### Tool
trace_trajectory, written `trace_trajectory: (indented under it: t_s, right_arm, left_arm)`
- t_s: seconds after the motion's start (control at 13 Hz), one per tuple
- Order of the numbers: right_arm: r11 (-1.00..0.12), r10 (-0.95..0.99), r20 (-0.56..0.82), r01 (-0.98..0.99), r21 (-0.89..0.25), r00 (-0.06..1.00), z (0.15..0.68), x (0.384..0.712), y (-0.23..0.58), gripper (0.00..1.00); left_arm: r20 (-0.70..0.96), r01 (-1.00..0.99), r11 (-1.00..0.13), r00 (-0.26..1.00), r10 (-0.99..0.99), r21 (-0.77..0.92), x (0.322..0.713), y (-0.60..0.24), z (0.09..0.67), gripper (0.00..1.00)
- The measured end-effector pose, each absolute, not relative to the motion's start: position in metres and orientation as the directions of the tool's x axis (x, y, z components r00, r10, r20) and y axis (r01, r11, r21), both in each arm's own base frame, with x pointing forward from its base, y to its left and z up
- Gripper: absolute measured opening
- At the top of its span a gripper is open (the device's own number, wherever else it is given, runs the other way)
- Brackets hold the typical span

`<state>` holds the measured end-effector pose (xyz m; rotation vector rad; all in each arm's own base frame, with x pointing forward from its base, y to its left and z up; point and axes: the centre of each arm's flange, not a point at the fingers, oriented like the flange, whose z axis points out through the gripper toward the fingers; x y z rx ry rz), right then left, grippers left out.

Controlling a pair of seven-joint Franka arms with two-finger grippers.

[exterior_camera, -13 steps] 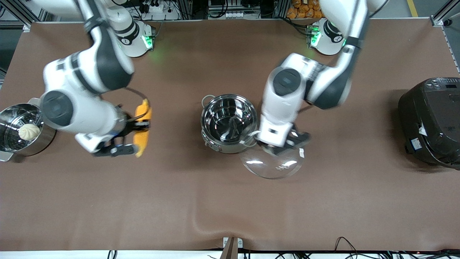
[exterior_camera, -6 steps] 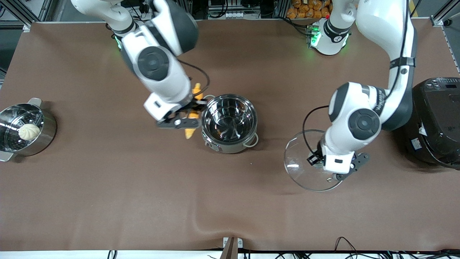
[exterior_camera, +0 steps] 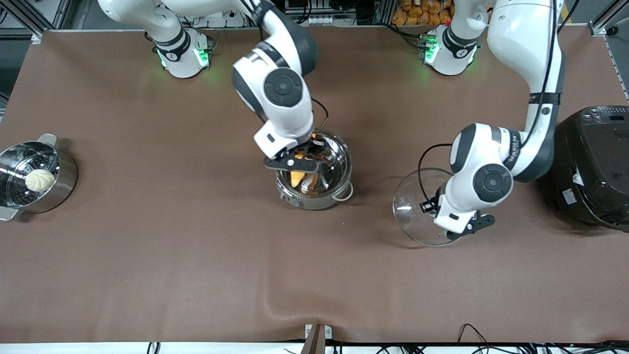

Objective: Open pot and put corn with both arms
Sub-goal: 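Lower the corn into the pot and open the right gripper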

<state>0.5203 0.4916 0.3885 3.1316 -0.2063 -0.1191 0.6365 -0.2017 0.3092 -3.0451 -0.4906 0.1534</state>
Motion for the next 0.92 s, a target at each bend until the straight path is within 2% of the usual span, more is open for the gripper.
trace_trajectory:
  t_s: [0.23, 0.38, 0.69, 0.77, 0.92]
  right_arm:
    - [-0.993, -0.112, -0.068, -0.109, 0.049, 0.991, 0.352, 0.511, 0.508, 0.32]
    - [-0.993, -0.113, -0.067, -0.110, 0.052, 0.991, 0.349, 0.510, 0.510, 0.32]
    - [-0.993, -0.116, -0.045, -0.114, 0.031, 0.992, 0.350, 0.514, 0.511, 0.35]
    - [-0.993, -0.114, -0.039, -0.113, 0.030, 0.993, 0.348, 0.515, 0.512, 0.42]
    - [-0.992, -0.121, -0.019, -0.121, 0.027, 0.992, 0.345, 0.515, 0.516, 0.64]
  left_arm:
    - [-0.023, 0.265, -0.964, 0.964, 0.265, -0.014, 0.603, -0.187, 0.295, 0.50]
    - [-0.016, 0.207, -0.978, 0.978, 0.207, -0.007, 0.583, -0.174, 0.281, 0.50]
    - [-0.053, 0.140, -0.990, 0.989, 0.141, -0.023, 0.575, -0.156, 0.257, 0.50]
    - [-0.053, 0.142, -0.990, 0.988, 0.143, -0.024, 0.576, -0.154, 0.255, 0.50]
    - [-0.054, 0.150, -0.988, 0.987, 0.151, -0.025, 0.578, -0.149, 0.252, 0.50]
